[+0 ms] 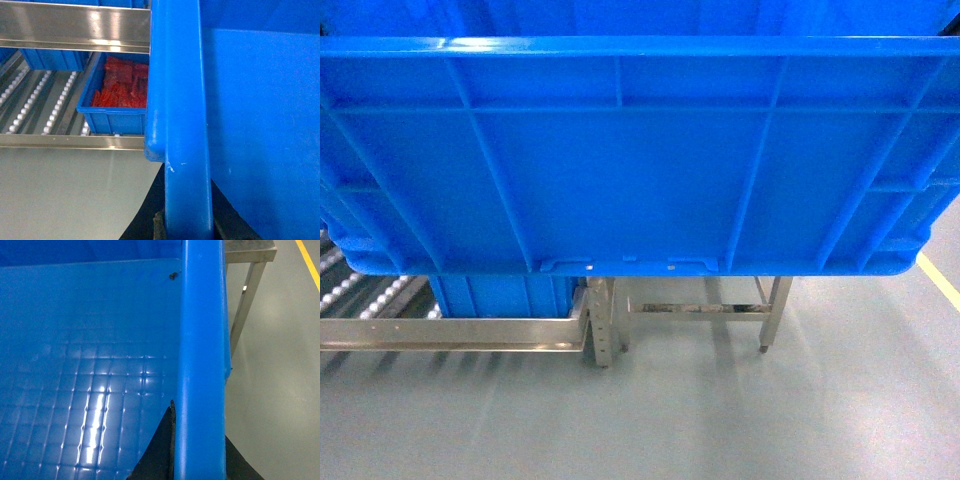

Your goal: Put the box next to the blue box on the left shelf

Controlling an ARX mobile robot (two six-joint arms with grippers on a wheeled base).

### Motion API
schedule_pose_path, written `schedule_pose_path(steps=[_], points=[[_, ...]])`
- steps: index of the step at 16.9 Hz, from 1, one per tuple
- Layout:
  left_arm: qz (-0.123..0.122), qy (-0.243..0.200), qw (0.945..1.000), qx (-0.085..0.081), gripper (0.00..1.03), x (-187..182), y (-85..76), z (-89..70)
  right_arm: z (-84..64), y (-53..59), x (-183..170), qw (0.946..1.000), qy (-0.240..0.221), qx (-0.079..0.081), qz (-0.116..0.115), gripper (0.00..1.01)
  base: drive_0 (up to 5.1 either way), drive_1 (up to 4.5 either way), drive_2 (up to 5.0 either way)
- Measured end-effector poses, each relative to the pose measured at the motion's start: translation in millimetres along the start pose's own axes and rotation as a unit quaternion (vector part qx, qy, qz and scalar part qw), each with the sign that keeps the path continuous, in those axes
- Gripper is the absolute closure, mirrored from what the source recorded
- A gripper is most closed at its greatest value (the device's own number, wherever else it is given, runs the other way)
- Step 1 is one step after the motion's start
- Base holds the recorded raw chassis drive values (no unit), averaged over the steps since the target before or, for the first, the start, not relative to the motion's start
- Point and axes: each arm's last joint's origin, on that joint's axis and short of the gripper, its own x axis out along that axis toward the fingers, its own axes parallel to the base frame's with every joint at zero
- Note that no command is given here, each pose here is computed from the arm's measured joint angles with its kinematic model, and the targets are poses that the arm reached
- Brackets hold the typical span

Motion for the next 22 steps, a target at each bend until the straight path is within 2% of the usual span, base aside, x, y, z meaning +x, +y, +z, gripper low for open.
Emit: schedule_pose_path(steps=[22], points=[[0.000,0.002,1.0000,-0.001,0.97,0.1,0.0,-0.6,-0.3,-0.1,-0.1,1.0000,0.001,0.000,-0.001,0.94,-5.0,2.44,2.4]])
